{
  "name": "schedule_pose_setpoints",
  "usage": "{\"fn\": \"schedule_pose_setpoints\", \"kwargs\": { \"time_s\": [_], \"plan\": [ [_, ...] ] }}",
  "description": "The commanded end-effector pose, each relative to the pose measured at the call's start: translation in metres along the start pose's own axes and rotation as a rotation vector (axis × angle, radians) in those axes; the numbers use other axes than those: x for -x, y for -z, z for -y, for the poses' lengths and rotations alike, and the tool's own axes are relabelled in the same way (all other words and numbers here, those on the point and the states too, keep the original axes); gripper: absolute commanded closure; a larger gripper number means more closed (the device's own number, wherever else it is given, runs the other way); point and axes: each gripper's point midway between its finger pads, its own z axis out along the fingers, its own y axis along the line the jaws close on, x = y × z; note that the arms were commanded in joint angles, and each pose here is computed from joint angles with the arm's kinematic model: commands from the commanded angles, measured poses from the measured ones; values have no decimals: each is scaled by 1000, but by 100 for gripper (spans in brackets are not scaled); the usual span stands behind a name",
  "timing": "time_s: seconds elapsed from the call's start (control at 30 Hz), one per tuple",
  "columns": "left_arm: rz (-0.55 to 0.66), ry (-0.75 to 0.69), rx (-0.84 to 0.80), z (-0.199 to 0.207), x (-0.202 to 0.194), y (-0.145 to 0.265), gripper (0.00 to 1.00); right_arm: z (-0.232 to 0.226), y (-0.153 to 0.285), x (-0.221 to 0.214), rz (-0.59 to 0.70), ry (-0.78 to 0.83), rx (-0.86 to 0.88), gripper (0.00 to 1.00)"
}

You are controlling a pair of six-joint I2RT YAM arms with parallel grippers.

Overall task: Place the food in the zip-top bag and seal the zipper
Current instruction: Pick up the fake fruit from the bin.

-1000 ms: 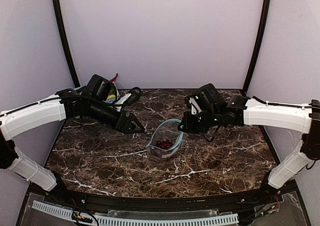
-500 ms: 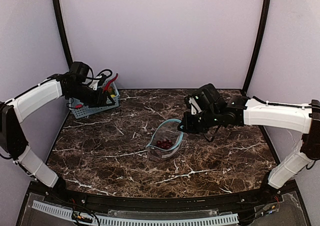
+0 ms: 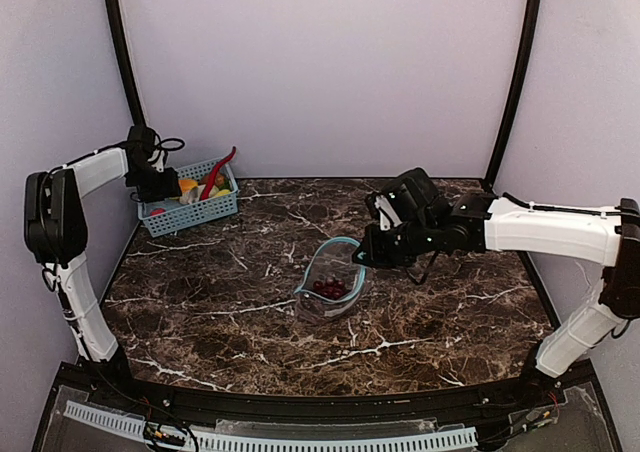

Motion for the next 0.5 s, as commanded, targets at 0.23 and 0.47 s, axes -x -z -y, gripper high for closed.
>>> {"fn": "schedule_pose_setpoints", "kwargs": {
  "time_s": [0.23,0.47],
  "plan": [
    [-16,-1,218,-67,19,-32,46,-10,-9,3,-11,18,49,95],
    [-85,-22,256,-83,2,-59,44,-12,-9,4,-11,17,57,95]
  ]
}}
